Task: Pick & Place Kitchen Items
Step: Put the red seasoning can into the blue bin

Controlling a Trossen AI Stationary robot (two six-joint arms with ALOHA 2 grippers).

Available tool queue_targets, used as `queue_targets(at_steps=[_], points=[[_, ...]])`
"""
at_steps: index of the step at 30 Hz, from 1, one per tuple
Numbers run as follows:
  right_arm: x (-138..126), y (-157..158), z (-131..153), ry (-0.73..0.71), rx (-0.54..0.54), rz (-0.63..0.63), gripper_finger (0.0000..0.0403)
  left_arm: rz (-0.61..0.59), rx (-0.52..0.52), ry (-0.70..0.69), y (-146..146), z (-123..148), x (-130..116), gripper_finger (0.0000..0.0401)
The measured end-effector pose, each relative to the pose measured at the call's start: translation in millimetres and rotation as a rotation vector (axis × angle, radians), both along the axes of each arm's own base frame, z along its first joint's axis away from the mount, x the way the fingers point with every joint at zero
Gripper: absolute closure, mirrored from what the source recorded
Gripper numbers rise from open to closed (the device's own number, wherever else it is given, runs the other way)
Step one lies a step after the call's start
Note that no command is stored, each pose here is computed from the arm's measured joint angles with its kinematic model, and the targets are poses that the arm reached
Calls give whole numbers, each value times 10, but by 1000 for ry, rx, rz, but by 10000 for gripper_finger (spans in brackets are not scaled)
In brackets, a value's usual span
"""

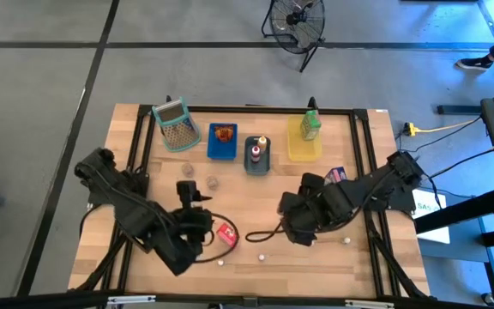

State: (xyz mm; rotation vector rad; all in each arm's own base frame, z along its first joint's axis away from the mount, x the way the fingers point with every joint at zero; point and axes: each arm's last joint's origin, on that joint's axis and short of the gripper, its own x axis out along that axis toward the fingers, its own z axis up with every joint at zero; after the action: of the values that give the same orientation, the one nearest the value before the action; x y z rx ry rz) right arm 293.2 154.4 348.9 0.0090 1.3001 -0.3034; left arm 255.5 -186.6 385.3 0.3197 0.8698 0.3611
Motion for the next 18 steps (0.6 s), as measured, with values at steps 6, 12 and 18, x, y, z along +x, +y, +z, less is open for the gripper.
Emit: queue_targets(at_steps=[6,12,18], points=[[79,-52,132,-70,-23,106,174,57,-11,7,-75,-147,102,111],[137,-26,268,-169,-56,214,174,118,-32,-17,63,-123,187,111],[183,-2,309,-220,-64,274,174,23,-114,30,305,-53,417,111]])
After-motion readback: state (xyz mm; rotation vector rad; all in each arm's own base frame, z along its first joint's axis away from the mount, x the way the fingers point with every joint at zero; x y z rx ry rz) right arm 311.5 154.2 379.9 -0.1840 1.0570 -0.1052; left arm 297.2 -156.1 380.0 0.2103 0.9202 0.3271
